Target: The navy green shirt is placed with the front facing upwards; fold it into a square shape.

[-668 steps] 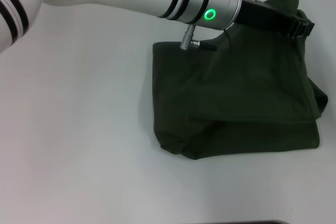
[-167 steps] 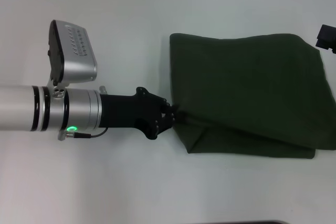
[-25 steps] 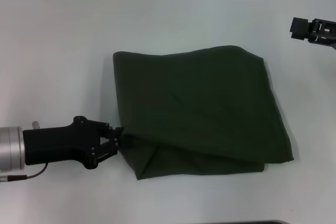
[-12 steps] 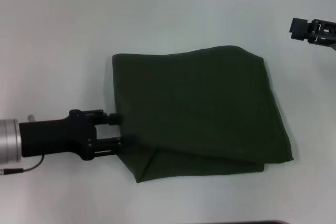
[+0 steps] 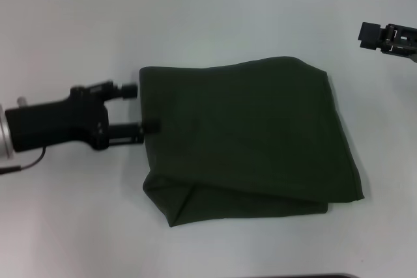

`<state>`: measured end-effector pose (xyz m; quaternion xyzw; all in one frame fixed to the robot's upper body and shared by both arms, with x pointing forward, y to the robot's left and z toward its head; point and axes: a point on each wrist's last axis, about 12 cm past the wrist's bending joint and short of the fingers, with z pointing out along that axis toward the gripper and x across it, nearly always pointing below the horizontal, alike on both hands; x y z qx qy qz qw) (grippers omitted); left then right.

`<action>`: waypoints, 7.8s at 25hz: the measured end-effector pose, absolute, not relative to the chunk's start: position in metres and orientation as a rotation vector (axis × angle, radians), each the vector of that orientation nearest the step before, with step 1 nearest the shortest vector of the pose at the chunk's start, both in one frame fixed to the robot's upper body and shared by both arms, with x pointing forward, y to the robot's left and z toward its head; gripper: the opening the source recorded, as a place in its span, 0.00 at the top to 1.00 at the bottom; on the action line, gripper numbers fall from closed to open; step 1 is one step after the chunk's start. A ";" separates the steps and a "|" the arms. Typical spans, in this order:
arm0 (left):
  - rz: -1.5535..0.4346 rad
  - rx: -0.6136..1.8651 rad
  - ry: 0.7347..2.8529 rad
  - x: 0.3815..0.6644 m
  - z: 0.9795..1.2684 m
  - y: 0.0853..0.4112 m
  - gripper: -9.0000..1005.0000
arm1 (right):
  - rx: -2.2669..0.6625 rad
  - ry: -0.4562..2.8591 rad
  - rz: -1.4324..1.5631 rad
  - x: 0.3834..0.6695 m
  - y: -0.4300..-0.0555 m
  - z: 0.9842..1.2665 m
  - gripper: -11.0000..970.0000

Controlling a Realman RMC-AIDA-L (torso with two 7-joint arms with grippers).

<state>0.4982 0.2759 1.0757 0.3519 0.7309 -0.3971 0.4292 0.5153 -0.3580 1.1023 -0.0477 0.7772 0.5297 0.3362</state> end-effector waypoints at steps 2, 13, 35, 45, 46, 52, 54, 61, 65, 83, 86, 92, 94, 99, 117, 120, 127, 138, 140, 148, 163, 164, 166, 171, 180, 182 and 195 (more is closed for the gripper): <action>-0.999 0.879 1.773 0.502 1.080 0.271 0.14 | -0.131 2.023 1.377 0.515 -0.358 1.102 0.23; -1.102 0.923 1.692 0.504 1.065 0.239 0.18 | -0.160 2.010 1.354 0.519 -0.357 1.104 0.23; -1.118 0.954 1.604 0.481 1.041 0.227 0.53 | -0.182 2.002 1.331 0.521 -0.357 1.104 0.23; -1.130 0.961 1.608 0.480 1.040 0.226 0.88 | -0.186 2.006 1.328 0.521 -0.356 1.103 0.23; -1.131 0.961 1.608 0.481 1.041 0.226 0.92 | -0.186 2.008 1.327 0.521 -0.356 1.103 0.23; -1.131 0.961 1.607 0.481 1.041 0.225 0.91 | -0.182 2.012 1.330 0.520 -0.355 1.102 0.23; -1.128 0.959 1.610 0.482 1.041 0.225 0.91 | -0.180 2.012 1.330 0.520 -0.356 1.102 0.23; -1.115 0.962 1.656 0.485 1.037 0.223 0.91 | -0.173 2.016 1.313 0.520 -0.357 1.101 0.23; -1.105 0.958 1.715 0.483 1.028 0.220 0.91 | -0.171 2.018 1.310 0.521 -0.356 1.100 0.23; -1.107 1.020 1.883 0.471 1.007 0.222 0.91 | -0.173 2.026 1.306 0.522 -0.357 1.101 0.23; -1.111 1.032 1.892 0.469 1.006 0.222 0.91 | -0.174 2.026 1.305 0.523 -0.357 1.102 0.23; -1.134 1.051 1.904 0.467 1.005 0.221 0.91 | -0.174 2.026 1.303 0.523 -0.357 1.102 0.23; -1.160 1.057 1.893 0.466 1.008 0.221 0.91 | -0.174 2.026 1.303 0.523 -0.357 1.102 0.23; -1.258 1.107 1.777 0.463 1.025 0.222 0.91 | -0.178 2.041 1.287 0.525 -0.357 1.101 0.23; -1.285 1.001 1.557 0.486 1.061 0.219 0.90 | -0.174 2.222 1.218 0.526 -0.349 1.078 0.18; -1.287 0.965 1.561 0.489 1.064 0.221 0.88 | -0.155 2.258 1.213 0.523 -0.351 1.075 0.17; -1.270 0.911 1.567 0.494 1.066 0.226 0.70 | -0.105 2.341 1.209 0.518 -0.350 1.064 0.06; -1.215 0.839 1.572 0.501 1.068 0.234 0.23 | -0.015 2.383 1.220 0.512 -0.347 1.050 0.06; -1.202 0.829 1.577 0.502 1.068 0.235 0.21 | -0.003 2.387 1.224 0.512 -0.345 1.047 0.06; -1.175 0.825 1.582 0.505 1.068 0.236 0.15 | 0.022 2.391 1.234 0.511 -0.337 1.041 0.06; -1.150 0.819 1.593 0.509 1.067 0.236 0.15 | 0.035 2.395 1.219 0.516 -0.329 1.037 0.06; -1.149 0.819 1.593 0.509 1.067 0.236 0.15 | 0.035 2.395 1.218 0.517 -0.329 1.037 0.06; -1.147 0.815 1.592 0.509 1.067 0.236 0.15 | 0.036 2.394 1.217 0.517 -0.327 1.037 0.06; -1.144 0.812 1.593 0.510 1.067 0.237 0.15 | 0.034 2.391 1.220 0.519 -0.324 1.036 0.07; -1.143 0.812 1.593 0.510 1.067 0.237 0.15 | 0.044 2.383 1.224 0.519 -0.324 1.037 0.07; -1.143 0.813 1.594 0.510 1.067 0.237 0.15 | 0.060 2.380 1.217 0.516 -0.327 1.036 0.07; -1.140 0.811 1.597 0.510 1.067 0.236 0.15 | 0.069 2.241 1.262 0.504 -0.357 1.057 0.07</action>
